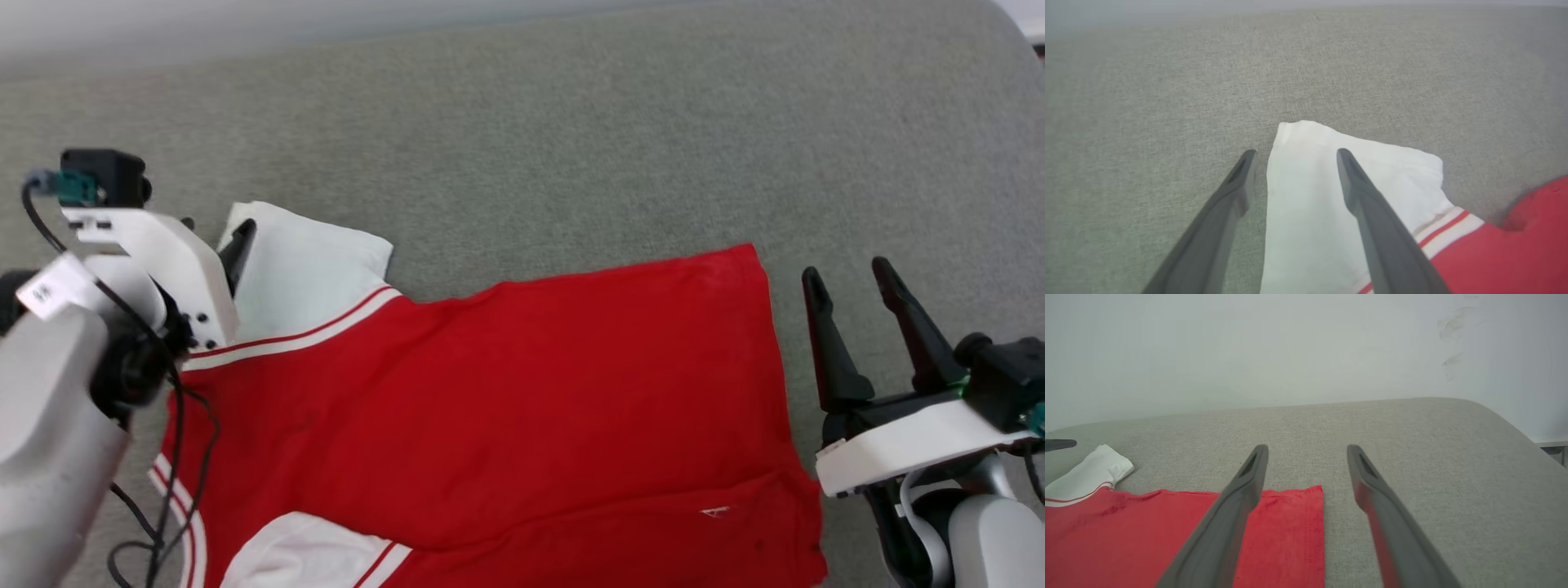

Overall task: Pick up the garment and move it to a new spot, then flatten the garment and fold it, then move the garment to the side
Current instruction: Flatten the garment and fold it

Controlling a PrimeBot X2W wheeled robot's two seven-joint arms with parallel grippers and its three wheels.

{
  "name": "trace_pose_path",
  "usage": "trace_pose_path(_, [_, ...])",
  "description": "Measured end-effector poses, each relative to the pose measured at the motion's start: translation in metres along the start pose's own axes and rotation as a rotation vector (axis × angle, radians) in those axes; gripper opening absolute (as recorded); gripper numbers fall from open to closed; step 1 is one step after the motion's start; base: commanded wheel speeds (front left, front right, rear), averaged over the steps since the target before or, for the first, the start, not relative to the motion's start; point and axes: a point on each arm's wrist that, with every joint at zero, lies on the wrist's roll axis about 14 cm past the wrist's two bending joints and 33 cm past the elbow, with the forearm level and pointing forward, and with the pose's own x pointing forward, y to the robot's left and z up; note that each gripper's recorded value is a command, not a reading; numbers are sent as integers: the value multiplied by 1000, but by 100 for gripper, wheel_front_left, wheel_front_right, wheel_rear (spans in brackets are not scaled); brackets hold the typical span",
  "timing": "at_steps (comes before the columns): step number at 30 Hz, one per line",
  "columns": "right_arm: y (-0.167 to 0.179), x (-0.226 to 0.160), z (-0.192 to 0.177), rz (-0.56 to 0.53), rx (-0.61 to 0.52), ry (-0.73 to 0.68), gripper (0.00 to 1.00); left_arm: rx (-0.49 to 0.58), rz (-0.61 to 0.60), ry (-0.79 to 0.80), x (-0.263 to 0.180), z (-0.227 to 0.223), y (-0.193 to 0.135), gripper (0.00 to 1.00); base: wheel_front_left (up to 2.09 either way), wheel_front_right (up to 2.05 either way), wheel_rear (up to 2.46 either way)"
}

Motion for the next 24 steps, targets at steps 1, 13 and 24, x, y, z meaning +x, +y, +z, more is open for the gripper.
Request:
trace_pose_path(1, [-1, 1, -4, -5, 1, 11, 100, 5, -4, 32, 7, -2, 1, 100, 0, 0, 0])
trace_pose_path(13, [-25, -1, -42, -84, 30, 99, 100, -2, -67, 480, 46, -54, 2, 100, 0, 0, 0])
trace_pose_path(24, [-45, 11, -65, -99, 101, 227, 100, -37, -78, 453, 48, -51, -3, 0, 0, 0, 0])
